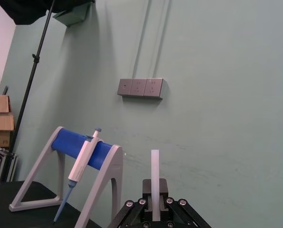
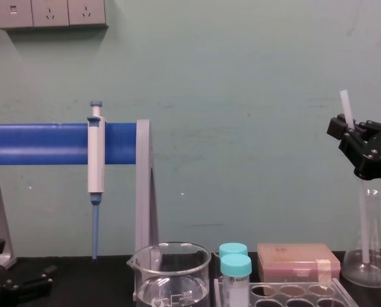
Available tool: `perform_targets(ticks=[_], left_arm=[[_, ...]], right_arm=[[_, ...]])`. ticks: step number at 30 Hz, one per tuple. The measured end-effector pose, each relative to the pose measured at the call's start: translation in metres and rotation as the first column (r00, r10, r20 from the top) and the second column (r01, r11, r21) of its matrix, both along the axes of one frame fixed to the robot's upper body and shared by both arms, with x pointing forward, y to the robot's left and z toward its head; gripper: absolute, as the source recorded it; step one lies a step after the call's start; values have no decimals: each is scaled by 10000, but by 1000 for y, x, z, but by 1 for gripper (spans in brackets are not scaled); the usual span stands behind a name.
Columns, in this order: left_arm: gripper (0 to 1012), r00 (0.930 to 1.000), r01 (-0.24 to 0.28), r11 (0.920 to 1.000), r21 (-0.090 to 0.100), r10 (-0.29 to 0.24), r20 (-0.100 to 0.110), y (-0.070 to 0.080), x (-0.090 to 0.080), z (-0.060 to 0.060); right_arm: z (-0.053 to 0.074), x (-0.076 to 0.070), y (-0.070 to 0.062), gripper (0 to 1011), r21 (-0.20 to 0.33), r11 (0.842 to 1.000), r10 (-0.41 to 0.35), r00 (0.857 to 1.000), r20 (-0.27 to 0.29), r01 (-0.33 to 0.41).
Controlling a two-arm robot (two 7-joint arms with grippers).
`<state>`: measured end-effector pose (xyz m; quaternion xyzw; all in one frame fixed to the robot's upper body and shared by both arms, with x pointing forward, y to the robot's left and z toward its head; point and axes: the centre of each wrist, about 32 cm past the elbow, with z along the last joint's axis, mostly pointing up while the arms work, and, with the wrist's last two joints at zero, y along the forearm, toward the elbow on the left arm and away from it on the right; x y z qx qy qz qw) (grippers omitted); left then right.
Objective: Pick up the stirring rod with one hand, then place it down.
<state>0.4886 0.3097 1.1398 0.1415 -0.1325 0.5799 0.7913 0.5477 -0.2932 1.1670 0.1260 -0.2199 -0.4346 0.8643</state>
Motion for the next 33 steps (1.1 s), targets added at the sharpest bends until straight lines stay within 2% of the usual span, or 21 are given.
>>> perform_targets(ticks=[33], left_arm=[[1000,10000,0,10000,1,0,1,0,0,0]], right_arm=[[0,0,0,77,1,10000,-1,10000,1,1]])
